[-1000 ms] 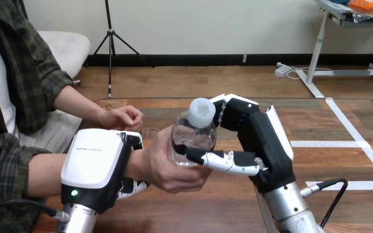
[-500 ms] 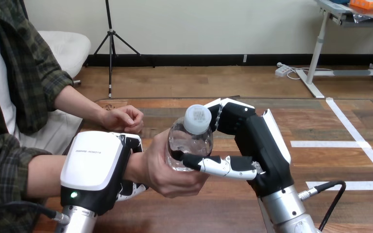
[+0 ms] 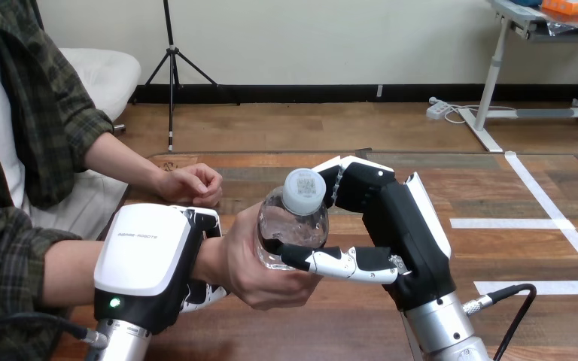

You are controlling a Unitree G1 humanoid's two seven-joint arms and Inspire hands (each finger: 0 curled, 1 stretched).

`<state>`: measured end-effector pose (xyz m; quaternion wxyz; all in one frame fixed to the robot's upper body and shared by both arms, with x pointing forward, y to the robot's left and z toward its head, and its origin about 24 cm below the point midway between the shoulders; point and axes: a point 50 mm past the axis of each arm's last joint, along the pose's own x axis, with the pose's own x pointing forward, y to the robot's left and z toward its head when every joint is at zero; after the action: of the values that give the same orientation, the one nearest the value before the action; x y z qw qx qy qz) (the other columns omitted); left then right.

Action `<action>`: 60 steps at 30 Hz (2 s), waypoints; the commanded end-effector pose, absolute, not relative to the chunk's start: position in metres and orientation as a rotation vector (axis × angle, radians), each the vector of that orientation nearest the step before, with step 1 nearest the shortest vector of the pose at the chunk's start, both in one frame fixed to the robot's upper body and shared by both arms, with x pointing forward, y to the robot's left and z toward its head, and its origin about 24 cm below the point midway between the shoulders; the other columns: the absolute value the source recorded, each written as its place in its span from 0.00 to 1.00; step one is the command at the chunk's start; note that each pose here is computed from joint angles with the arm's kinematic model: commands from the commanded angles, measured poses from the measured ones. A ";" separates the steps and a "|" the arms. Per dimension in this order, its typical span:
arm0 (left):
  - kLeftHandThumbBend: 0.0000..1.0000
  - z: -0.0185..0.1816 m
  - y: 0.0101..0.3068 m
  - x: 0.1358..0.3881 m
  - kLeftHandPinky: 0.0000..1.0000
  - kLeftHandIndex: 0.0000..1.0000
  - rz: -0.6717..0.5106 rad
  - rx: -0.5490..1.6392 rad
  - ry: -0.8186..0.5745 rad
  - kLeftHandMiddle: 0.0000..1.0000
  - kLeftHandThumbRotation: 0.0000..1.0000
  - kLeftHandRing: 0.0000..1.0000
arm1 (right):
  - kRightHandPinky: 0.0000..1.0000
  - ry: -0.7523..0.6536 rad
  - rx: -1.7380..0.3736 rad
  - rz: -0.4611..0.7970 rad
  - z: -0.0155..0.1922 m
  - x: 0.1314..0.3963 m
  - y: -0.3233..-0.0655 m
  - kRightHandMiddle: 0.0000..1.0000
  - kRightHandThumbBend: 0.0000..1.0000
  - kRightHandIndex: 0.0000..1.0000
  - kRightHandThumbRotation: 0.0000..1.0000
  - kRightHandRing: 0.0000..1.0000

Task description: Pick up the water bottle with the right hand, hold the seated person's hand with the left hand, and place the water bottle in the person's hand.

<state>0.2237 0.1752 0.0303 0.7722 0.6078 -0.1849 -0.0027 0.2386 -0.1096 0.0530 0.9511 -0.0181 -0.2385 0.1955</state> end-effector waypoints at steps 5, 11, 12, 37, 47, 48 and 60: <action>0.82 0.046 0.175 0.236 0.20 0.27 0.051 1.301 -0.456 0.27 0.00 0.23 | 0.33 -0.545 -0.034 0.495 0.065 0.235 -0.092 0.45 0.69 0.48 0.00 0.40; 0.82 0.045 0.176 0.236 0.20 0.27 0.049 1.305 -0.457 0.27 0.00 0.23 | 0.33 -0.544 -0.030 0.497 0.065 0.235 -0.091 0.45 0.68 0.48 0.00 0.40; 0.82 0.045 0.176 0.236 0.20 0.27 0.048 1.305 -0.457 0.27 0.00 0.23 | 0.33 -0.544 -0.030 0.498 0.065 0.234 -0.091 0.45 0.68 0.48 0.00 0.40; 0.82 0.045 0.175 0.237 0.20 0.27 0.041 1.317 -0.450 0.28 0.00 0.23 | 0.34 -0.540 -0.022 0.500 0.064 0.234 -0.090 0.48 0.67 0.51 0.00 0.42; 0.82 0.045 0.176 0.238 0.23 0.33 0.038 1.411 -0.412 0.32 0.00 0.27 | 0.58 -0.523 -0.076 0.539 0.064 0.235 -0.092 0.76 0.72 0.73 0.02 0.70; 0.82 0.045 0.176 0.238 0.24 0.34 0.036 1.421 -0.408 0.33 0.00 0.28 | 0.61 -0.522 -0.084 0.541 0.064 0.235 -0.092 0.78 0.73 0.76 0.03 0.73; 0.88 0.043 0.177 0.236 0.64 0.73 -0.004 1.490 -0.342 0.77 0.24 0.71 | 0.87 -0.523 -0.150 0.564 0.065 0.236 -0.094 0.97 0.80 0.95 0.18 0.95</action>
<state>0.2241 0.1768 0.0244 0.7335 0.6663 -0.1312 -0.0289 0.2375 -0.1096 0.0511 0.9480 -0.0591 -0.2198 0.2225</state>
